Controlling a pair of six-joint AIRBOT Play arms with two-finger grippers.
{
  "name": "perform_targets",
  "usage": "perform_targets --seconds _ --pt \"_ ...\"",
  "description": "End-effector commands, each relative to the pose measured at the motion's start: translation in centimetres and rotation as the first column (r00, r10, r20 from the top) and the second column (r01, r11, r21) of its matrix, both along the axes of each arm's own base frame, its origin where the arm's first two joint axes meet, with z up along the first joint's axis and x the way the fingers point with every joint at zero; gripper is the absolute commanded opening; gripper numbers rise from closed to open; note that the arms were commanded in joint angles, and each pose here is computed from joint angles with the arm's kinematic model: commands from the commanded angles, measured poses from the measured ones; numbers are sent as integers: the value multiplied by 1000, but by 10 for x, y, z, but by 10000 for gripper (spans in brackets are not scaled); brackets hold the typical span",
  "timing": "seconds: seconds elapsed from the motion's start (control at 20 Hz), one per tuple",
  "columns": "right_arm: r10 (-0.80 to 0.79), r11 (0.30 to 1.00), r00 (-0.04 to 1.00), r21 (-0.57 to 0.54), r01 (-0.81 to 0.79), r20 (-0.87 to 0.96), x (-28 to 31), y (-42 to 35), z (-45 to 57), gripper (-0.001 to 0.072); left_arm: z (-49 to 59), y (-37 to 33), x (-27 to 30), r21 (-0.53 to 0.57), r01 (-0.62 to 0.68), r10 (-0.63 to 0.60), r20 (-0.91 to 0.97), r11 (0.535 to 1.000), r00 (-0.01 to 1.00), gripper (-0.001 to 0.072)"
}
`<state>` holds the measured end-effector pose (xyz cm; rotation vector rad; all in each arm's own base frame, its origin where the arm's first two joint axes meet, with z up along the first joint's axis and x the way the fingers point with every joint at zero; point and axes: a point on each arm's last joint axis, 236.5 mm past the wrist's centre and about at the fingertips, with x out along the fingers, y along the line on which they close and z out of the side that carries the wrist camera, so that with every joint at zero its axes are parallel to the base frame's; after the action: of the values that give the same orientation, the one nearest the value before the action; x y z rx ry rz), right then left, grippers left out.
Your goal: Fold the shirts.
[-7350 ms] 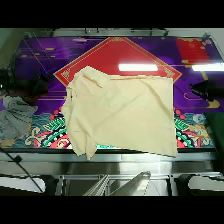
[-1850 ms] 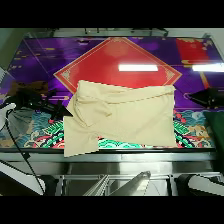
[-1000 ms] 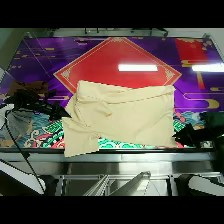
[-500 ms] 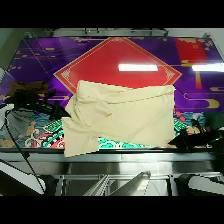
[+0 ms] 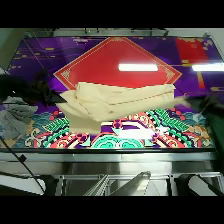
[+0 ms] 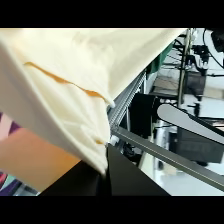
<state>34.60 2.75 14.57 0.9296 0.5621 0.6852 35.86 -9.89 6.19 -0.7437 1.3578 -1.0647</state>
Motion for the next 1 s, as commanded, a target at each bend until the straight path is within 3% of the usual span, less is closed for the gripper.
perform_targets --seconds 0.0,0.15,0.25,0.35,0.45,0.55,0.7,0.8,0.95 --pt "-164 985 718 69 160 676 -34 2 240 19 142 -27 -19 4 43 -41 430 999 902 25" --pt "-257 930 577 37 365 776 -62 4 316 19 274 -36 -39 58 -135 33 805 989 592 27" --pt "-213 914 537 -27 404 816 -80 20 331 19 350 -30 -58 -16 -299 130 921 954 368 28" --pt "-181 897 551 -93 431 815 -85 29 328 18 394 -27 -90 -55 -384 154 960 922 233 28" --pt "-206 874 601 -131 468 772 -79 25 316 18 405 -17 -107 -54 -463 166 965 885 205 28" --pt "-223 853 657 -182 488 720 -71 19 298 18 396 4 -112 -17 -553 182 952 833 244 28" --pt "-211 827 715 -269 494 666 -57 16 272 19 390 21 -100 -73 -617 283 926 783 249 28" --pt "-229 804 743 -309 509 629 -50 8 258 18 376 27 -91 -77 -620 316 905 781 285 28" --pt "-236 759 752 -367 539 616 -51 1 249 18 359 16 -85 -18 -547 264 889 837 374 28"
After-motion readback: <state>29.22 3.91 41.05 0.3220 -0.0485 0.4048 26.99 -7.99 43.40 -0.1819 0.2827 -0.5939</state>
